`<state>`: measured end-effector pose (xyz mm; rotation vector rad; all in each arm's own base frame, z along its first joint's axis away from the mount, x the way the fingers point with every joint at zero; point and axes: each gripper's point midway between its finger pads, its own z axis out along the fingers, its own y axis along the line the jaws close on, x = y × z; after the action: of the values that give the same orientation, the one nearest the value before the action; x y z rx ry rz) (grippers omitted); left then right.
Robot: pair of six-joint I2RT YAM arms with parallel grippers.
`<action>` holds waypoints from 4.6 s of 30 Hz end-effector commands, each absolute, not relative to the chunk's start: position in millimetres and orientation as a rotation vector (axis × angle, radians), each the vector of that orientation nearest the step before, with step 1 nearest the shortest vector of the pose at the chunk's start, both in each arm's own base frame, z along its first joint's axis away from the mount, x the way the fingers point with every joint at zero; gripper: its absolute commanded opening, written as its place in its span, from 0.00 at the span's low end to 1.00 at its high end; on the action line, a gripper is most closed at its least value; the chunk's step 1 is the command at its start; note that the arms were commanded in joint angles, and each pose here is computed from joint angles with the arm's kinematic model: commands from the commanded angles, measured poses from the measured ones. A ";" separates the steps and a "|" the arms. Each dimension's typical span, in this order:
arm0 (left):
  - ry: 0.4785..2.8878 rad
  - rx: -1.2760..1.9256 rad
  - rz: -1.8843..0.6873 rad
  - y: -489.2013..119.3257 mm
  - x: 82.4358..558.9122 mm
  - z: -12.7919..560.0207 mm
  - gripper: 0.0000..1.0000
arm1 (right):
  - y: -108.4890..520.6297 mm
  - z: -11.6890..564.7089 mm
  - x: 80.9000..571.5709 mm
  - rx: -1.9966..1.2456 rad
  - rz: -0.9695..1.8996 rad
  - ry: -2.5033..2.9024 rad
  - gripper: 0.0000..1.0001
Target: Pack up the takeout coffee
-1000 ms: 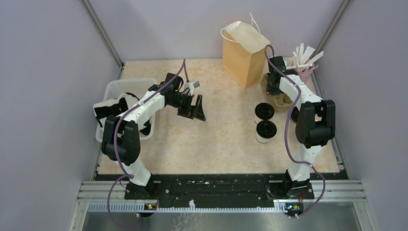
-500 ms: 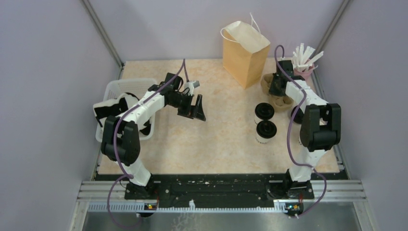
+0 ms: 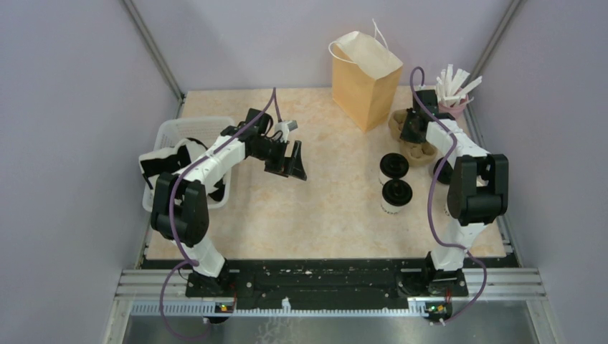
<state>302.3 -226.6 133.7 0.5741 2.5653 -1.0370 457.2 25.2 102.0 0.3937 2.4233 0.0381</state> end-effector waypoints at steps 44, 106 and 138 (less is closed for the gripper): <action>2.493 0.603 -1.064 -231.2 305.5 145.9 0.98 | 17.3 155.5 451.0 0.156 -0.500 2.252 0.00; 2.268 -0.046 -1.241 -271.3 300.9 318.9 0.75 | 224.7 263.1 220.4 -0.738 0.293 2.067 0.00; 2.176 0.138 -1.291 -286.8 285.8 313.3 0.00 | 224.9 277.9 203.3 -0.638 0.445 2.148 0.67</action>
<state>287.3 -285.5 270.2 0.0123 2.3951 -1.2254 210.9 230.7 246.6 -0.7589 2.1348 0.2886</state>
